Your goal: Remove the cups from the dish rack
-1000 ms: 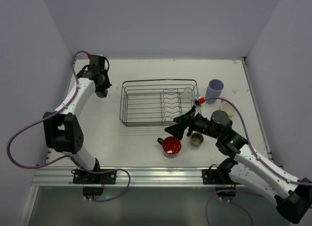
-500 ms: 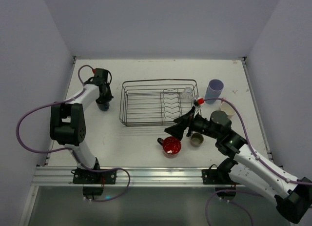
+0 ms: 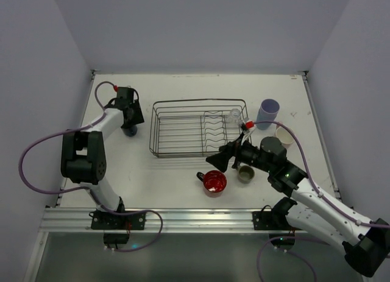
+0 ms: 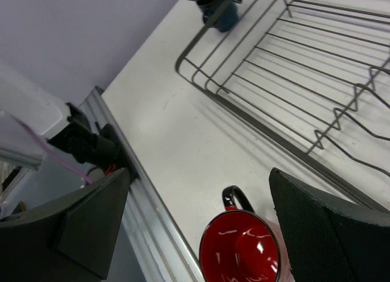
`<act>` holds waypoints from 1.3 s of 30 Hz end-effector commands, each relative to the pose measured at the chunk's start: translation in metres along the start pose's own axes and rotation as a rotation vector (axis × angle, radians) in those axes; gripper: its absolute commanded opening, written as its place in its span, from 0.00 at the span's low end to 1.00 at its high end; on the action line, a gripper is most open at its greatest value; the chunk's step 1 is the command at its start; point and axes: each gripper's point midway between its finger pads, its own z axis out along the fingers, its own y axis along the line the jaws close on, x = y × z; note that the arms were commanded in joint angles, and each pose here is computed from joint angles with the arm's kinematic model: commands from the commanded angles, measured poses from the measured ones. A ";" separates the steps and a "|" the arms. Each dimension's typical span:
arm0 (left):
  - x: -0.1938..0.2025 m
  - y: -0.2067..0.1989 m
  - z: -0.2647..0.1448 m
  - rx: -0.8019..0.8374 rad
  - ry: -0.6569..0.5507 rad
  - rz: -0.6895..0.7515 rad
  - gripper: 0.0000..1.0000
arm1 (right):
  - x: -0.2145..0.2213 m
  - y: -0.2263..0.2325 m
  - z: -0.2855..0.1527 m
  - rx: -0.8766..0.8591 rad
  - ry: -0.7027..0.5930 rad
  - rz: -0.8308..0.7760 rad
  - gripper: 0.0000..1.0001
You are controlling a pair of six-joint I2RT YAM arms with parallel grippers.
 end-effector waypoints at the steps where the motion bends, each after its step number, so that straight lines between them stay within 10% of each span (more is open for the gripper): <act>1: -0.034 0.000 -0.025 0.011 -0.117 -0.043 0.65 | -0.026 -0.013 0.003 0.115 -0.059 -0.029 0.99; 13: -0.087 -0.043 -0.154 0.365 -0.384 -0.056 0.78 | -0.076 -0.102 0.008 0.629 -0.109 -0.081 0.72; 23: -0.005 -0.092 -0.279 0.889 -0.511 0.135 0.79 | -0.094 -0.190 0.022 0.929 -0.010 -0.058 0.58; 39: 0.058 -0.098 -0.295 0.974 -0.534 0.286 0.82 | -0.075 -0.272 0.047 1.120 0.081 0.045 0.65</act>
